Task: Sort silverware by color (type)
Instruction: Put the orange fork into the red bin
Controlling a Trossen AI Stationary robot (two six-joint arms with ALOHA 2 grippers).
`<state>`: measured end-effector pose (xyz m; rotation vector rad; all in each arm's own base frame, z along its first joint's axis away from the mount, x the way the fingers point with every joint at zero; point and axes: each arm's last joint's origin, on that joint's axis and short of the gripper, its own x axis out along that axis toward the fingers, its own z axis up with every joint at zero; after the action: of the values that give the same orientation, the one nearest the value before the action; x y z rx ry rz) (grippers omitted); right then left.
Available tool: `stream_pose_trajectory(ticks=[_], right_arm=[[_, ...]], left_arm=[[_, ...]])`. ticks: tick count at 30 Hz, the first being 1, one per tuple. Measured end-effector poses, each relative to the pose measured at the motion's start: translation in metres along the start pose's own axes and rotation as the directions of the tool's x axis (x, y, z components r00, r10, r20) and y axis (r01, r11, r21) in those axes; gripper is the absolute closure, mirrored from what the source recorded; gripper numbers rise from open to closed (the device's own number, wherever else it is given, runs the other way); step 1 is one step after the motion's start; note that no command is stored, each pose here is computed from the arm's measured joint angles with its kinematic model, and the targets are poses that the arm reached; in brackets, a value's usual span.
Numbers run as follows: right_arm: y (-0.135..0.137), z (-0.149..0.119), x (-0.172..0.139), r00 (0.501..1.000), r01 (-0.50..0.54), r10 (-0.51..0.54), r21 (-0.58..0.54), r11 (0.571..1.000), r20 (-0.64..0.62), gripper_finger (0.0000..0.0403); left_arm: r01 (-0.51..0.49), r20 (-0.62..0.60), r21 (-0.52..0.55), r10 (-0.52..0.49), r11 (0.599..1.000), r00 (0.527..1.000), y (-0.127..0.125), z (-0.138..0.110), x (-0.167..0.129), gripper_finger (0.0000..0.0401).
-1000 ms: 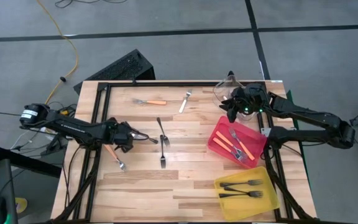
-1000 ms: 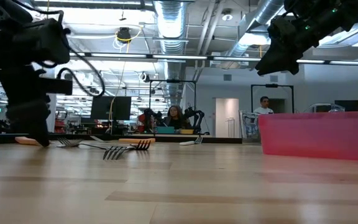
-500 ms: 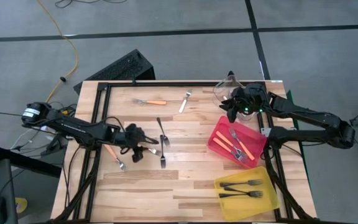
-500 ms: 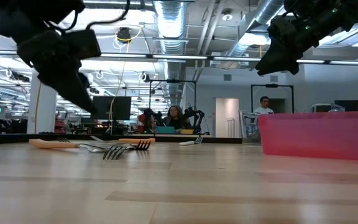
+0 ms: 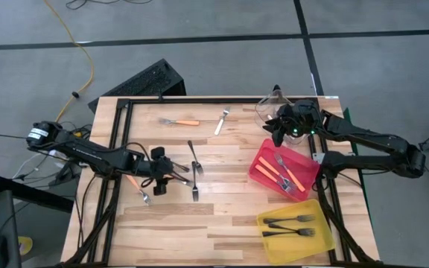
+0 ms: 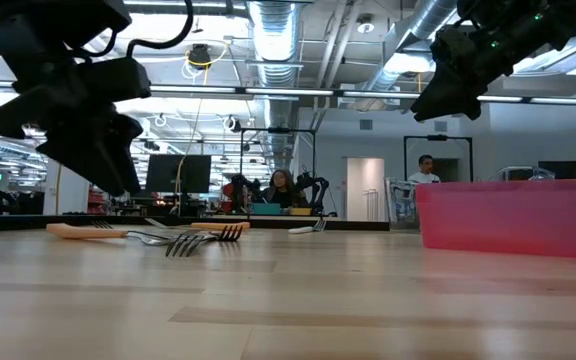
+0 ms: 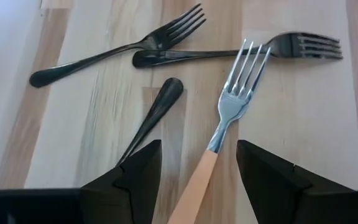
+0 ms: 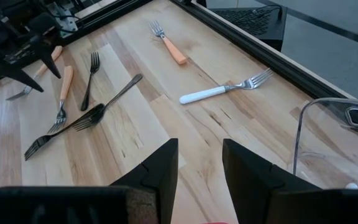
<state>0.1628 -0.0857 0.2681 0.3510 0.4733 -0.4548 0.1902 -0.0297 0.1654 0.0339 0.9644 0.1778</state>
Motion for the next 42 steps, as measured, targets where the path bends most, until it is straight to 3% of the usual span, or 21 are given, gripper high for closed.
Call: stream_pose_trajectory(ticks=[8, 15, 35, 42], right_arm=[[0.0, 0.0, 0.0, 1.0, 0.0, 0.0, 0.0, 1.0, 0.0, 0.0253], [0.0, 0.0, 0.0, 1.0, 0.0, 0.0, -0.001, 1.0, 0.0, 0.0253], [0.0, 0.0, 0.0, 1.0, 0.0, 0.0, -0.001, 1.0, 0.0, 0.0253], [0.0, 0.0, 0.0, 1.0, -0.001, 0.001, -0.001, 1.0, 0.001, 0.0253]], left_arm=[[-0.003, 0.005, 0.074, 0.003, 0.997, 1.0, 0.0, -0.001, 0.001, 0.0207], [-0.027, -0.032, 0.052, 0.028, 0.998, 0.999, 0.002, -0.024, 0.012, 0.0207], [0.015, -0.011, 0.034, -0.015, 0.999, 1.0, 0.005, -0.051, 0.027, 0.0207], [0.048, -0.05, 0.003, -0.048, 0.999, 0.998, 0.005, -0.054, 0.027, 0.0256]])
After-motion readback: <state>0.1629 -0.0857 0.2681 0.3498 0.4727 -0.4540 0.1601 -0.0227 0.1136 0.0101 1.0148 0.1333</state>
